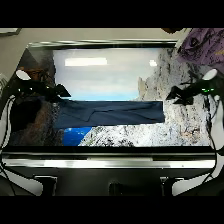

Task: Fold the clothes and pants, and hang the long-sleeved shirts on hangers.

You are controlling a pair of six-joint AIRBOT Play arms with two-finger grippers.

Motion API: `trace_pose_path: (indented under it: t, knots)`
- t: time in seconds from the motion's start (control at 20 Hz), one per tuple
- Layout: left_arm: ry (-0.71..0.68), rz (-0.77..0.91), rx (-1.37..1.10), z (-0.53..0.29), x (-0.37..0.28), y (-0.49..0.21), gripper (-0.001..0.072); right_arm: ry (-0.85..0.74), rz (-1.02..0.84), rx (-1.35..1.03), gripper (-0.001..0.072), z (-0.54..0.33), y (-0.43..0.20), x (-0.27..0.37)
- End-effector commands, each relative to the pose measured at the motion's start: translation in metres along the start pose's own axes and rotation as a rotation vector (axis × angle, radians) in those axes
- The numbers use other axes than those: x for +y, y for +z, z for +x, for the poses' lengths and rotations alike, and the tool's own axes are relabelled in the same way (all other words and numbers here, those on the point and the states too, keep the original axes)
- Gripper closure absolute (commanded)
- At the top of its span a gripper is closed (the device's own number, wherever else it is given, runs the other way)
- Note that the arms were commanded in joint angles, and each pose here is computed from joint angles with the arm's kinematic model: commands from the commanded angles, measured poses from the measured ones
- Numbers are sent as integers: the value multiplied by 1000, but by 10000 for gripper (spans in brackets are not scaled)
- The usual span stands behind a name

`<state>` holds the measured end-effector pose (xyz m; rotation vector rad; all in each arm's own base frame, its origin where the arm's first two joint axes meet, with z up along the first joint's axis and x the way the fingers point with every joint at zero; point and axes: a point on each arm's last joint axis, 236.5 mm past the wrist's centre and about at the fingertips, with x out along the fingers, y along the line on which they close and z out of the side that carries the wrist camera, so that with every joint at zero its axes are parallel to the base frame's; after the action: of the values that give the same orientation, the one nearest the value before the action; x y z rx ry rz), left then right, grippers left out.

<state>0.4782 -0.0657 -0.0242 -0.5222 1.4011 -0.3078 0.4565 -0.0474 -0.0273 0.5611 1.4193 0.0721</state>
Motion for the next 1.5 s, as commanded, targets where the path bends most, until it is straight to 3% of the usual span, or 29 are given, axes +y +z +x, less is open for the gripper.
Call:
trace_pose_path:
  t: [0.0, 0.25, 0.65, 0.7, 0.75, 0.8, 0.85, 0.9, 0.95, 1.0, 1.2, 1.45]
  knots:
    - [126, 25, -58, -34, 10, 7, 91, 174, 77, 26, 109, -18, -14, -31]
    - [131, 25, -88, -47, 2, 7, 92, 332, 73, 55, 100, 32, -43, -26]
    - [125, 36, -77, -41, -11, 4, 93, 386, 28, 109, 116, 93, -58, 18]
    - [124, 43, -76, -39, -14, 3, 93, 381, 12, 107, 210, 96, -57, 25]
    - [118, 47, -79, -37, -19, 4, 93, 377, -4, 106, 352, 98, -57, 32]
    - [108, 59, -86, -33, -27, 5, 96, 378, -10, 101, 570, 95, -55, 37]
    - [95, 68, -95, -30, -36, 6, 119, 374, -11, 84, 683, 88, -49, 39]
    - [76, 66, -110, -25, -47, 9, 246, 358, -3, 58, 685, 76, -42, 42]
    - [47, 72, -126, -18, -63, 11, 556, 316, -4, 32, 685, 62, -35, 40]
    - [10, 84, -140, -9, -80, 13, 690, 263, 1, 6, 686, 44, -29, 38]
    - [-134, 62, -124, 57, -156, 2, 690, 87, 8, -91, 686, -36, -18, 36]
    - [-373, -10, -23, 155, -267, -56, 690, 1, -3, -198, 685, -110, -23, 47]
